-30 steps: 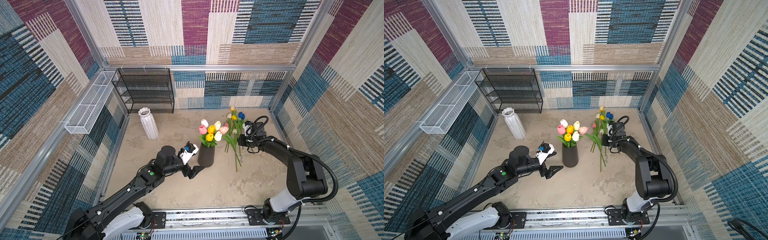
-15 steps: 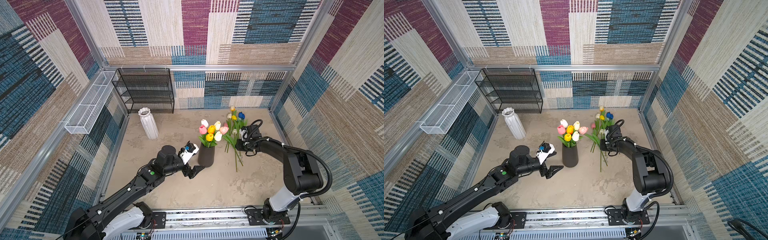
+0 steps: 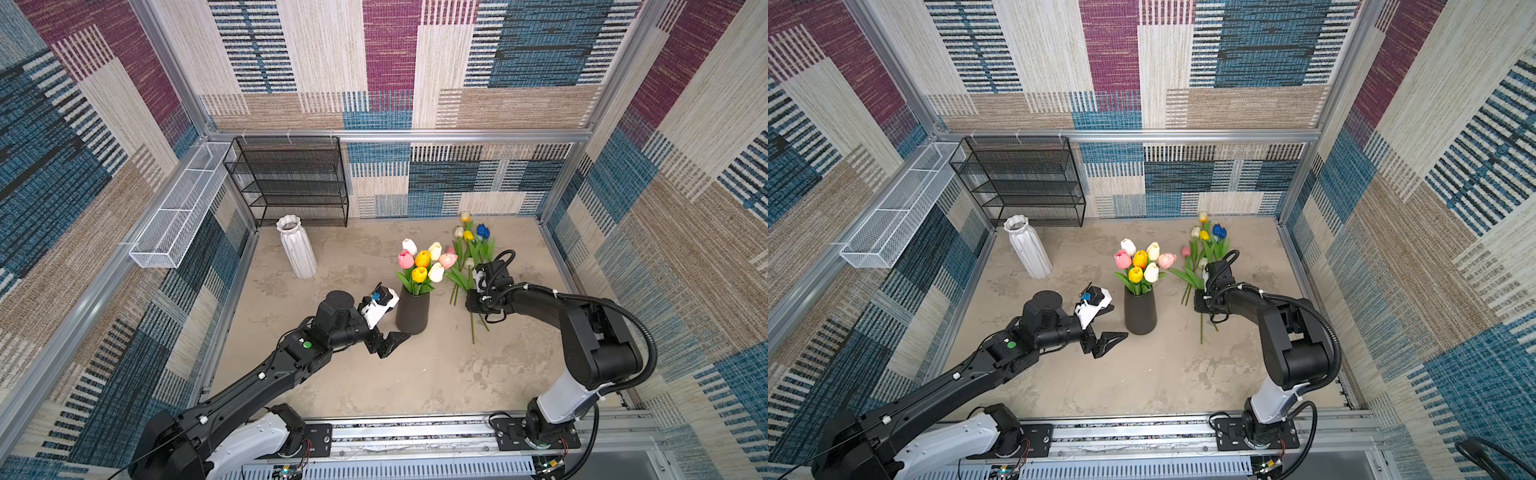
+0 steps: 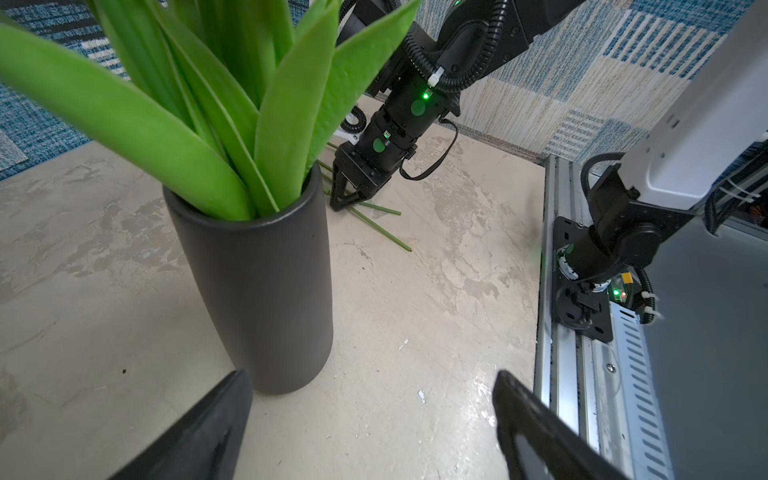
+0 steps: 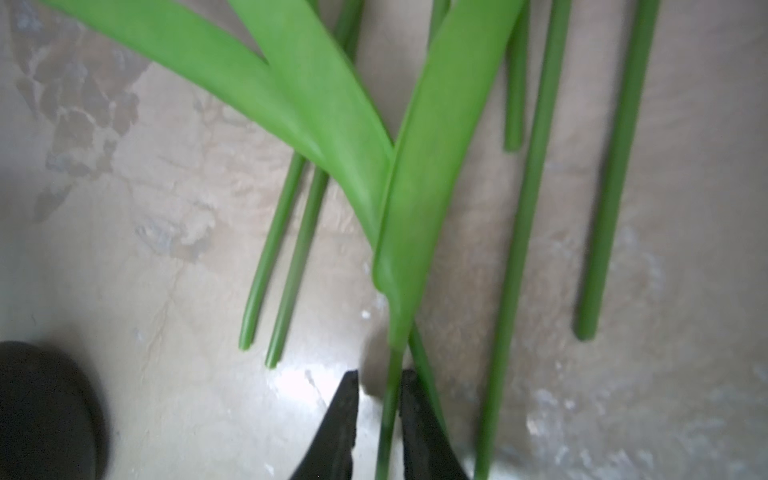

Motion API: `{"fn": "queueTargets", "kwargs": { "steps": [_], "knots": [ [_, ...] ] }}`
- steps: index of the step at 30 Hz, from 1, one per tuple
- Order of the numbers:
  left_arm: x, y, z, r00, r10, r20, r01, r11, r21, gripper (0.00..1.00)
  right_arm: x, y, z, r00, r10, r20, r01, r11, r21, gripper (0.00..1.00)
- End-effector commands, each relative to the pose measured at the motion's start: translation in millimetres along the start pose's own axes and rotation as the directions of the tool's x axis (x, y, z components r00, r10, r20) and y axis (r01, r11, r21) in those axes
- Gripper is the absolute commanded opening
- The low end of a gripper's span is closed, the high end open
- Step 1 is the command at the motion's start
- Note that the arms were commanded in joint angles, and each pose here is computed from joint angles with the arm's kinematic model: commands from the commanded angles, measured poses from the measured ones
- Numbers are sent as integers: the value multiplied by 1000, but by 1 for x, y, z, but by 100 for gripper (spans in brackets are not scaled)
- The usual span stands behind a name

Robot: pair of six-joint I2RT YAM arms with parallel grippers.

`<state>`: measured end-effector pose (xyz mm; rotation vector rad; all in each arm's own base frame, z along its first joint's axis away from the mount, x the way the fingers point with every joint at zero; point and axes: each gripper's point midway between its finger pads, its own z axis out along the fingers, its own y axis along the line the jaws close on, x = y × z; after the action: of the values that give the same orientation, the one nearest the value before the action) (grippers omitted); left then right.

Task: Arrange the flowers into the vase
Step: 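Lift the grasped white tulip upright with the right gripper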

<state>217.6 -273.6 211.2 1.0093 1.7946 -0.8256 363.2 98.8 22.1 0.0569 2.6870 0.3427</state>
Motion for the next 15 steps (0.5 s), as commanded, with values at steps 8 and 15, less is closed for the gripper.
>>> {"fn": "queueTargets", "kwargs": {
  "steps": [8, 15],
  "knots": [
    [-23, 2, -9, 998, 27, 58, -26, 999, -32, 94, -12, 4, -15, 1000, 17, 13, -18, 1000, 22, 0],
    [-63, -2, -42, 972, 65, 227, -45, 995, -91, 94, -60, 34, -91, 980, 15, 200, -1, 998, -69, 0]
  ]
}}
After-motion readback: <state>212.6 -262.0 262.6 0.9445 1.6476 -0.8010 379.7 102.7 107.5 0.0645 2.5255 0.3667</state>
